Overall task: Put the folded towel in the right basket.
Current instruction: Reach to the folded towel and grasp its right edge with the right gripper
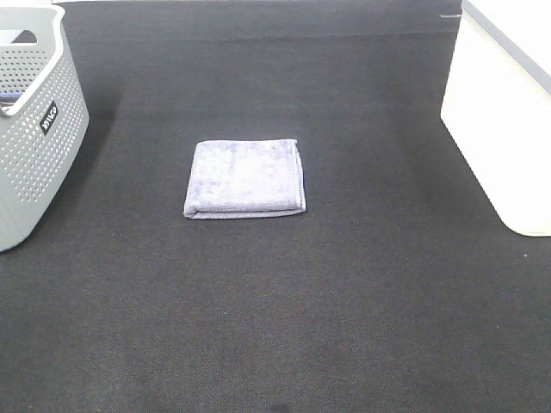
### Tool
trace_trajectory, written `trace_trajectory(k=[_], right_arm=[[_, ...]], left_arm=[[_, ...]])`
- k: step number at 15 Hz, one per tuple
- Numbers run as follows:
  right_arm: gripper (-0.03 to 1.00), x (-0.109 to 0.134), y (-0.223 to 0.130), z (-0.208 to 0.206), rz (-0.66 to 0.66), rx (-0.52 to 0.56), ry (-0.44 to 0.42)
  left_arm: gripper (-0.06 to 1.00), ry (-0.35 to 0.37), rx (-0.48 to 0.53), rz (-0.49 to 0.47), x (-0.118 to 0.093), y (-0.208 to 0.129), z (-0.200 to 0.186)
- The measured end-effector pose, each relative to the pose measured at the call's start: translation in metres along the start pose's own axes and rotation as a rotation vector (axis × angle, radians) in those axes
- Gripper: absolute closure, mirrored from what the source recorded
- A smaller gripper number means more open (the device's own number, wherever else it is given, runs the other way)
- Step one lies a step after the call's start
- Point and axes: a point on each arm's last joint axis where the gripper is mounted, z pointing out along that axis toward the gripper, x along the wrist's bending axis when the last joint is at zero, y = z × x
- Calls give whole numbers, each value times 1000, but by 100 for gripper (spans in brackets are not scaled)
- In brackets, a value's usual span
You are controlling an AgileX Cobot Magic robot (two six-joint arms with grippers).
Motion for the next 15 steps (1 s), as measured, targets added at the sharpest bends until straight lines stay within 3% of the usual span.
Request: trace_trajectory(k=[15], right_arm=[[26, 0, 0, 0, 0, 0, 0]], left_arm=[[-3, 0, 0, 0, 0, 0, 0]])
